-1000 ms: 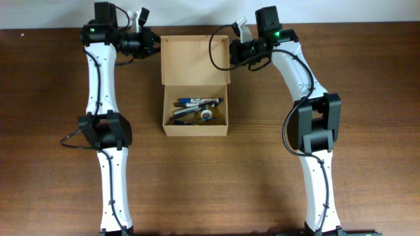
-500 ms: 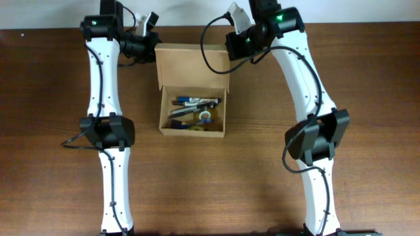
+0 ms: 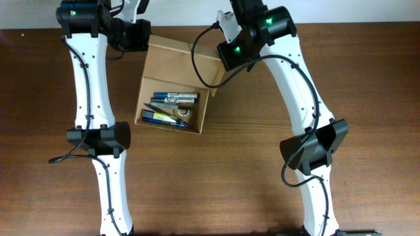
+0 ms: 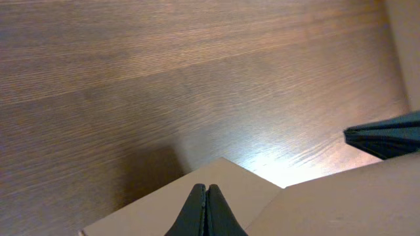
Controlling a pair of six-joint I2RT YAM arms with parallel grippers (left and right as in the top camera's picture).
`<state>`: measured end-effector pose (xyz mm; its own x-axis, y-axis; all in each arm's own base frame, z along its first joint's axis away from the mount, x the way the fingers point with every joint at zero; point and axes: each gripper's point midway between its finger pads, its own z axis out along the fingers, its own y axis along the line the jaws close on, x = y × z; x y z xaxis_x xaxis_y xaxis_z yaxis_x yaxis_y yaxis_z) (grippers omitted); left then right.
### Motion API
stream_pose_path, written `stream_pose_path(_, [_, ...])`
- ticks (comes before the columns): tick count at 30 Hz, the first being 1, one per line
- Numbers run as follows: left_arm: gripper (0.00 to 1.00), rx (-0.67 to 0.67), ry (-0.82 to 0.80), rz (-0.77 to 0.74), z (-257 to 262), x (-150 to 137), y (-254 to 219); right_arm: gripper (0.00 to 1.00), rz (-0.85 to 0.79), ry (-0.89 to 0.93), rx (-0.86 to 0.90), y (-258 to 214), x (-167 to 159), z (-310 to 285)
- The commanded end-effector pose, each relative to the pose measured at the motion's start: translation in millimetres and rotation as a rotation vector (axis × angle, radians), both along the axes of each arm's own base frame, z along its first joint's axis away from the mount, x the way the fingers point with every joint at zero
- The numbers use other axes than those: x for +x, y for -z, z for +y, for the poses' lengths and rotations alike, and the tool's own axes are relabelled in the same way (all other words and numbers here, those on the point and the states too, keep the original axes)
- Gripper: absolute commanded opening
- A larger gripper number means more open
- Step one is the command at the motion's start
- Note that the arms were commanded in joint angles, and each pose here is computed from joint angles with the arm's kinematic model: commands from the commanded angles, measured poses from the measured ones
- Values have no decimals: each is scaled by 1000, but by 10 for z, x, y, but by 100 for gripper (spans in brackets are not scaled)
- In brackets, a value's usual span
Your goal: Pack container
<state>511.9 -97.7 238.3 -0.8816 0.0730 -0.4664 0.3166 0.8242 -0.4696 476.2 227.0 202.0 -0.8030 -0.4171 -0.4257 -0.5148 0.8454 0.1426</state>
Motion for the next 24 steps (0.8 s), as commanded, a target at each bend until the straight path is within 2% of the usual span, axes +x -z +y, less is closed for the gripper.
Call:
stream_pose_path(1, [1, 30, 15, 6, -141, -58, -14, 4, -60, -43, 22, -259, -87, 151])
stream_pose_path(15, [1, 114, -55, -1, 116, 29, 57, 4, -91, -73, 2, -270, -49, 142])
stream_pose_path(24, [2, 91, -71, -26, 199, 97, 12, 4, -136, -150, 0, -304, -18, 189])
